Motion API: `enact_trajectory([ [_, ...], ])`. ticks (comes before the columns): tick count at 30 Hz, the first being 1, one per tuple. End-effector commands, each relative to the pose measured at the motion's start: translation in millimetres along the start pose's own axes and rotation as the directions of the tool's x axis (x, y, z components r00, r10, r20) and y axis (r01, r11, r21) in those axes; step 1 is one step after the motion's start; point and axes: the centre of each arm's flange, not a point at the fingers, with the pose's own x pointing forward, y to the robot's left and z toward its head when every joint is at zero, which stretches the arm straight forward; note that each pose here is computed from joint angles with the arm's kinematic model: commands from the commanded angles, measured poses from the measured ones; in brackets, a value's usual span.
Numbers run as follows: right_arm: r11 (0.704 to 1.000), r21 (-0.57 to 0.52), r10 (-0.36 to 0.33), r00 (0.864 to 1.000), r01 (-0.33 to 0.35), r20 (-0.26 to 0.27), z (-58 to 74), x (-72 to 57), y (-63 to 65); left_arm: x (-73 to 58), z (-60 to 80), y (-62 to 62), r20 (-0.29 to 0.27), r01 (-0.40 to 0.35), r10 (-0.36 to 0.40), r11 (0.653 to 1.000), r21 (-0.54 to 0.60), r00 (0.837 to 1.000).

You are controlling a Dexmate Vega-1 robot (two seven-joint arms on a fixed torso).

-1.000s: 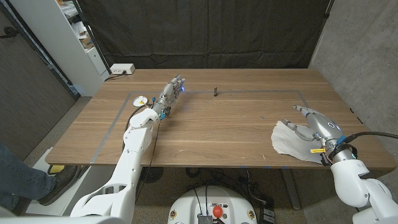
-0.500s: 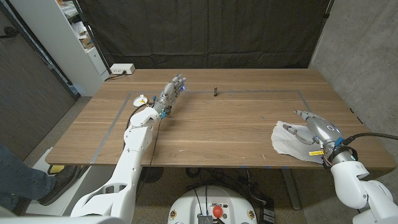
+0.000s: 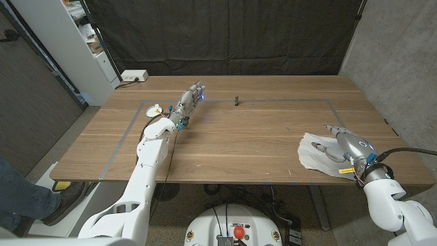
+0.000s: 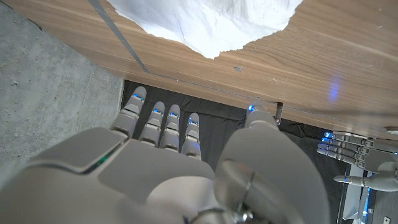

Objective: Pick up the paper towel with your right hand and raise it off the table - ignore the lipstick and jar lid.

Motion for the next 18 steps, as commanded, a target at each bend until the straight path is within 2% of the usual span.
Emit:
enact_trajectory([
  [1, 0.999, -0.010, 0.043, 0.999, -0.043, -0.027, -2.5, -0.2, 8.6, 1.0, 2.1, -1.3, 0.000, 0.001, -0.001, 1.000, 0.006, 1.000],
  [10, 0.995, -0.028, 0.093, 0.994, -0.095, -0.060, -1.5, 1.5, 11.2, 3.0, 1.6, -0.6, -0.002, 0.001, -0.001, 1.000, 0.004, 1.000],
  [18, 0.994, -0.030, 0.105, 0.992, -0.108, -0.074, -0.7, 2.0, 13.8, 6.3, -2.5, -1.5, -0.012, 0.009, -0.009, 1.000, 0.001, 1.000],
])
